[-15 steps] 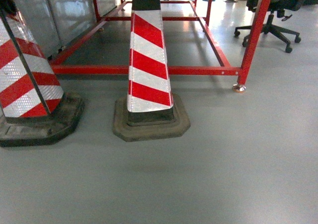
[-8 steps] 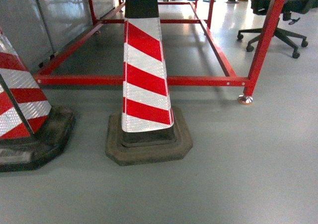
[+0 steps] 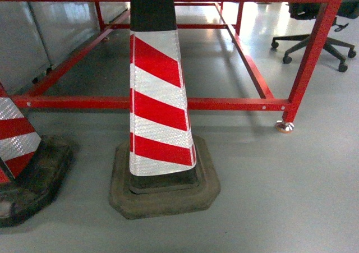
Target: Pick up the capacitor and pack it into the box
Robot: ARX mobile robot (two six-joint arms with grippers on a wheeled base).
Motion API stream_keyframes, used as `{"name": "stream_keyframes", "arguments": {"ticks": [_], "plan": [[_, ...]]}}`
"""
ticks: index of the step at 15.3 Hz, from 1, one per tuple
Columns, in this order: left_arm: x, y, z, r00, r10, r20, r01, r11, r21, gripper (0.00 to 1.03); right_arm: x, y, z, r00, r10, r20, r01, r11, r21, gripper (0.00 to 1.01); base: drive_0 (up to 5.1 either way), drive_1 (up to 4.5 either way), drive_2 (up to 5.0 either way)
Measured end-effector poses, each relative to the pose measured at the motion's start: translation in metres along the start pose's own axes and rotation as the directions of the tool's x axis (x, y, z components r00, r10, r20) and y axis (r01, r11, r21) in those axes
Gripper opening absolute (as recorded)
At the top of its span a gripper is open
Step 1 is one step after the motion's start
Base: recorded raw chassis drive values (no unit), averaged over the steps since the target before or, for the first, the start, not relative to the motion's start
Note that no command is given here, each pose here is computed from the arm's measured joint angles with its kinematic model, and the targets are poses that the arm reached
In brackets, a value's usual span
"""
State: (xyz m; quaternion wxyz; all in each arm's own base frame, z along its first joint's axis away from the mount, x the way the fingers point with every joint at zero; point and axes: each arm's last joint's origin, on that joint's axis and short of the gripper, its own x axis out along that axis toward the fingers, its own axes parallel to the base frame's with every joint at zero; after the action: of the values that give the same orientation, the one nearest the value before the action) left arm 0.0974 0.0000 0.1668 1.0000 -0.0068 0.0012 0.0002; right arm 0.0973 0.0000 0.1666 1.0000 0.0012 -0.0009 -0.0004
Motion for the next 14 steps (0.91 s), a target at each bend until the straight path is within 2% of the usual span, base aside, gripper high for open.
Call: {"name": "stream_keyframes", "arguments": {"ticks": [14], "plan": [[0.0000,0.0000,0.0001,1.000,0.000,0.001,0.000,1.0000,0.000,0.43,0.0000,0.0000,-0.0001,1.000,0.001,-0.001,-0.001,1.0000,0.000,0.98,0.0,0.00,0.0]]}}
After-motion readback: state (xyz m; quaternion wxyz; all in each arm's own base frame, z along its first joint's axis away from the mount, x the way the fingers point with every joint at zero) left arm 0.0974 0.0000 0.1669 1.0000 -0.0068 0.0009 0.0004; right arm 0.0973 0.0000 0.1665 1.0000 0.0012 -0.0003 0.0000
